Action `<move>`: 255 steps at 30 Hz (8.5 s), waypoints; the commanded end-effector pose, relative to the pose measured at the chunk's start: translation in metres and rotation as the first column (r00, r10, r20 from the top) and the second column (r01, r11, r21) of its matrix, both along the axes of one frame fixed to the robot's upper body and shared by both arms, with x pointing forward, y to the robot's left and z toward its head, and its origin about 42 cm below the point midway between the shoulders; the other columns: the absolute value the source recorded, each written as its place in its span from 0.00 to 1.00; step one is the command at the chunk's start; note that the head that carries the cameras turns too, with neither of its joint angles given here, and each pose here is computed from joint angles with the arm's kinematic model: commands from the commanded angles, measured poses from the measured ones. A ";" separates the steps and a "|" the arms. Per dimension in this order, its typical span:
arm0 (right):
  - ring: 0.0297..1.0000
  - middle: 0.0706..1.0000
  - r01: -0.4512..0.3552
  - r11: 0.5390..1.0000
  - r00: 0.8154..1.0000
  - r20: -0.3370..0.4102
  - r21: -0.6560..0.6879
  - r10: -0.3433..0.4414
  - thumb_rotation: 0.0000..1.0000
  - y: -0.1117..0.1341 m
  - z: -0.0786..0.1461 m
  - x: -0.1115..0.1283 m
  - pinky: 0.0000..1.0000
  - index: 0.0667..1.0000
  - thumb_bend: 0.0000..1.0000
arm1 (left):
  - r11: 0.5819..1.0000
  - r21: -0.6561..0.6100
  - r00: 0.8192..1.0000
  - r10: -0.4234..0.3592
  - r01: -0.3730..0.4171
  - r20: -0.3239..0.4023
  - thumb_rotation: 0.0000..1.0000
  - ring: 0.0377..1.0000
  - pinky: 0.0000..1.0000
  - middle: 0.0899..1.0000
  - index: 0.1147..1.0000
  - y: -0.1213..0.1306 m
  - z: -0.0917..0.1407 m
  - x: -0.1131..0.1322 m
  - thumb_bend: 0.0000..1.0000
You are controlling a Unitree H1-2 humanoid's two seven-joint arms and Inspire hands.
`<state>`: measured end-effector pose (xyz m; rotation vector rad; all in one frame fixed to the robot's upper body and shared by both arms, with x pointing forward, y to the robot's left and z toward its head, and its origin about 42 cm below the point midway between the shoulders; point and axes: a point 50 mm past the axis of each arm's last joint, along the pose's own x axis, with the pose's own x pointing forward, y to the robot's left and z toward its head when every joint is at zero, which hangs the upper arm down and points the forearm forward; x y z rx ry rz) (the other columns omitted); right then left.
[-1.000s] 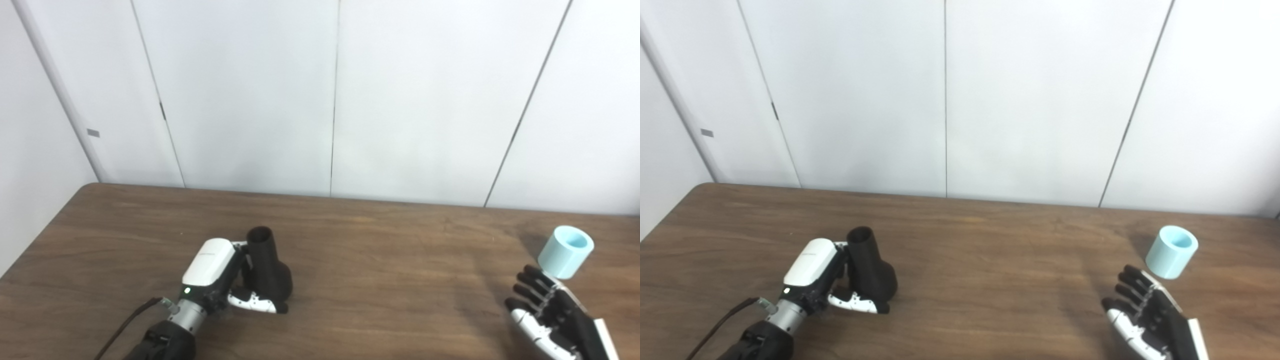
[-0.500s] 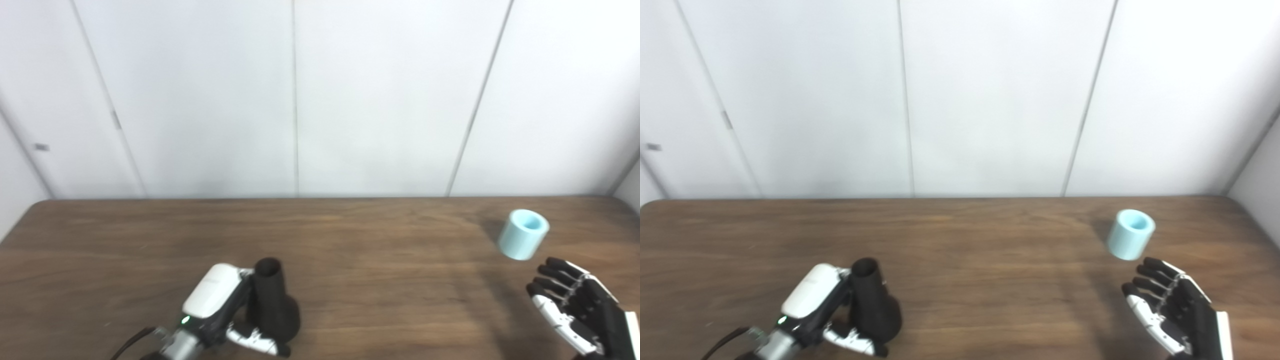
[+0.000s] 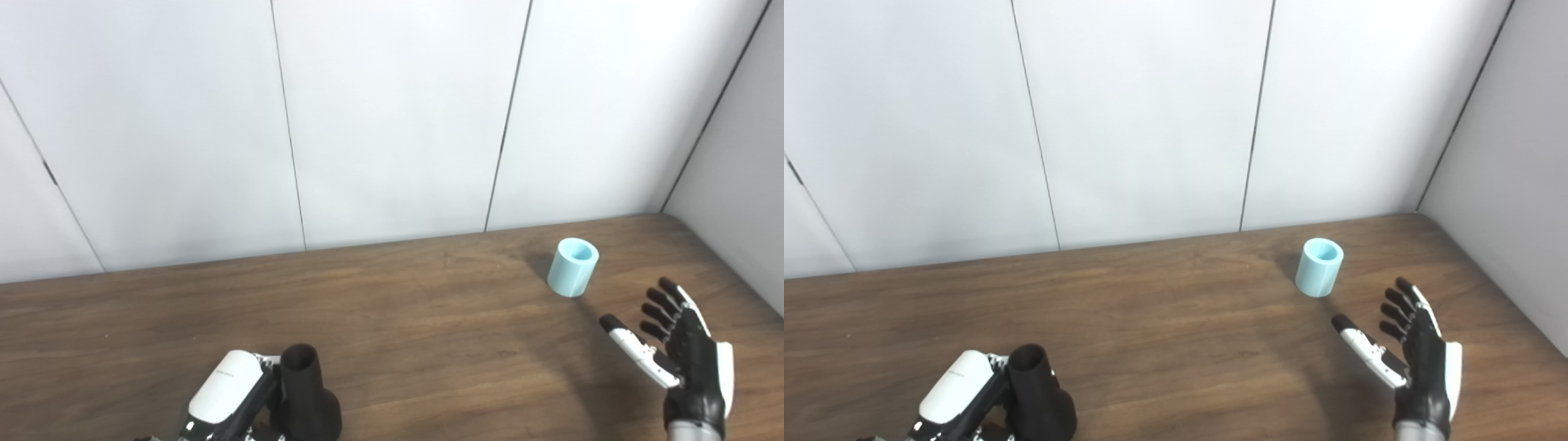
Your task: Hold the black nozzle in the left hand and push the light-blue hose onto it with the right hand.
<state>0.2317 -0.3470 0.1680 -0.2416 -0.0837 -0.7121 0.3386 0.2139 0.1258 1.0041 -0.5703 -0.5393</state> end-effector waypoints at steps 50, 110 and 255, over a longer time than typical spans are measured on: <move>0.67 0.72 -0.067 0.976 0.985 -0.171 -0.206 0.031 0.33 -0.039 0.005 0.159 0.58 0.75 0.98 | 0.999 -0.022 0.998 -0.047 0.048 0.032 0.00 0.17 0.15 0.42 0.41 -0.010 -0.015 -0.021 0.52; 0.38 0.43 -0.100 0.946 0.991 0.052 -0.309 0.122 0.00 0.014 0.057 0.135 0.30 0.50 0.52 | 0.998 0.057 0.996 -0.029 0.025 0.083 0.00 0.14 0.12 0.42 0.41 -0.026 -0.016 -0.025 0.52; 0.37 0.42 -0.772 0.495 0.556 -0.046 -0.400 0.830 0.00 0.181 0.057 0.078 0.27 0.51 0.51 | 0.982 0.180 0.996 0.037 -0.050 0.076 0.00 0.14 0.12 0.42 0.41 -0.079 -0.037 -0.012 0.53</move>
